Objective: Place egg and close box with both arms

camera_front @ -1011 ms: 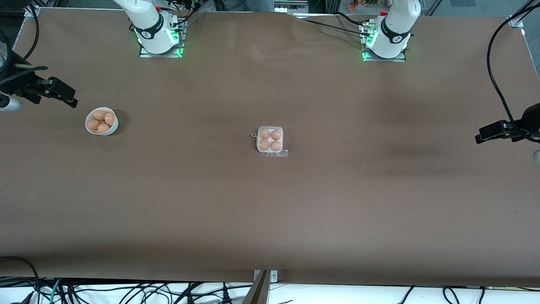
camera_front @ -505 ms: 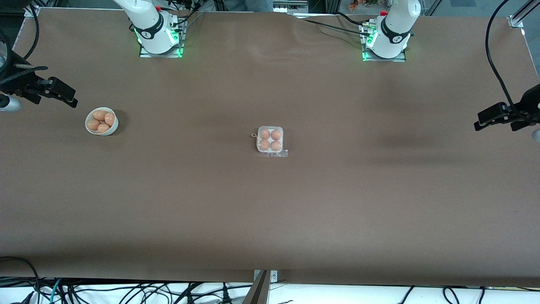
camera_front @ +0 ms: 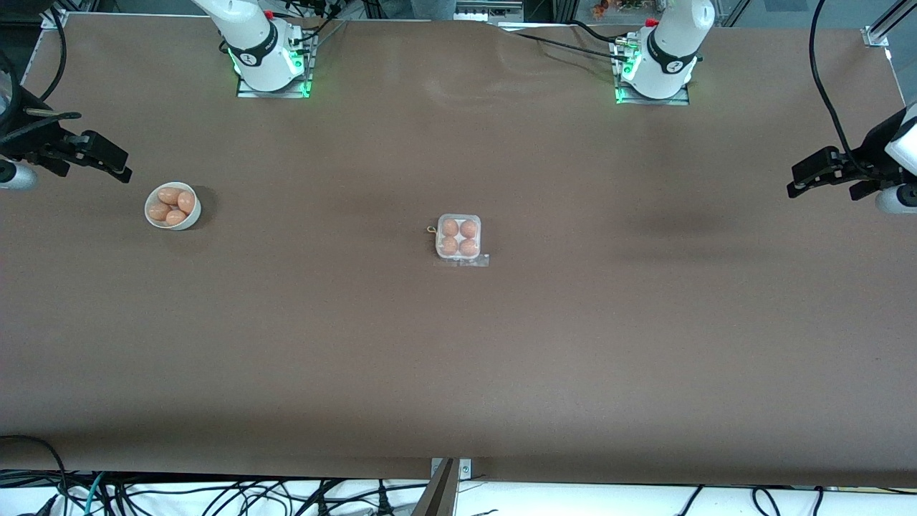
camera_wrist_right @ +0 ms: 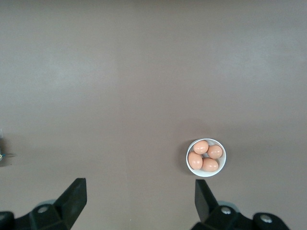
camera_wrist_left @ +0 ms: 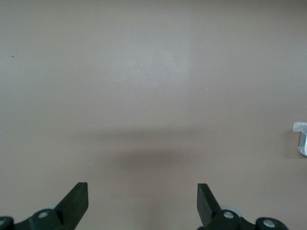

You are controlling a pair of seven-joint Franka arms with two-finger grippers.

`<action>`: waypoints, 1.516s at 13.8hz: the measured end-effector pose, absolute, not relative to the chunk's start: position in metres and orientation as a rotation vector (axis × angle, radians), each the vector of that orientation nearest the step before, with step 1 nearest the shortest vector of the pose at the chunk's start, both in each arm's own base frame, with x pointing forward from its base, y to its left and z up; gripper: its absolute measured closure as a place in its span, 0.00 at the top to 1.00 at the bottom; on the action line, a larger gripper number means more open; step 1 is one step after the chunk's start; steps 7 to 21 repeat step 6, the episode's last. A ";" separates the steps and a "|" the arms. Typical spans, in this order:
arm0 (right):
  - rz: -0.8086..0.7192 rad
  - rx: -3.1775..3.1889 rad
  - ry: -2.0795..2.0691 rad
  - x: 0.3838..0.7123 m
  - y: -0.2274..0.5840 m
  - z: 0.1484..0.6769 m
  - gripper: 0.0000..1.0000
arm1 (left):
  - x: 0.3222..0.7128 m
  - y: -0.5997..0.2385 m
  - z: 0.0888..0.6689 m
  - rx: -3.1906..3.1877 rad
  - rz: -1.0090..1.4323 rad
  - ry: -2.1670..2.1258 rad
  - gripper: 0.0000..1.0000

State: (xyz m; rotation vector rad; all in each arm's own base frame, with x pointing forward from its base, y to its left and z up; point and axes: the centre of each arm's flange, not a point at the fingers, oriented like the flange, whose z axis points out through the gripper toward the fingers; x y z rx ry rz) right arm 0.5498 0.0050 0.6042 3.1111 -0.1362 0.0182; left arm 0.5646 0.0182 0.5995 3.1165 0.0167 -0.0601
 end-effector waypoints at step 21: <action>0.018 3.111 -0.137 0.550 0.005 0.604 1.00 | 0.561 0.018 0.601 3.117 -0.064 0.017 1.00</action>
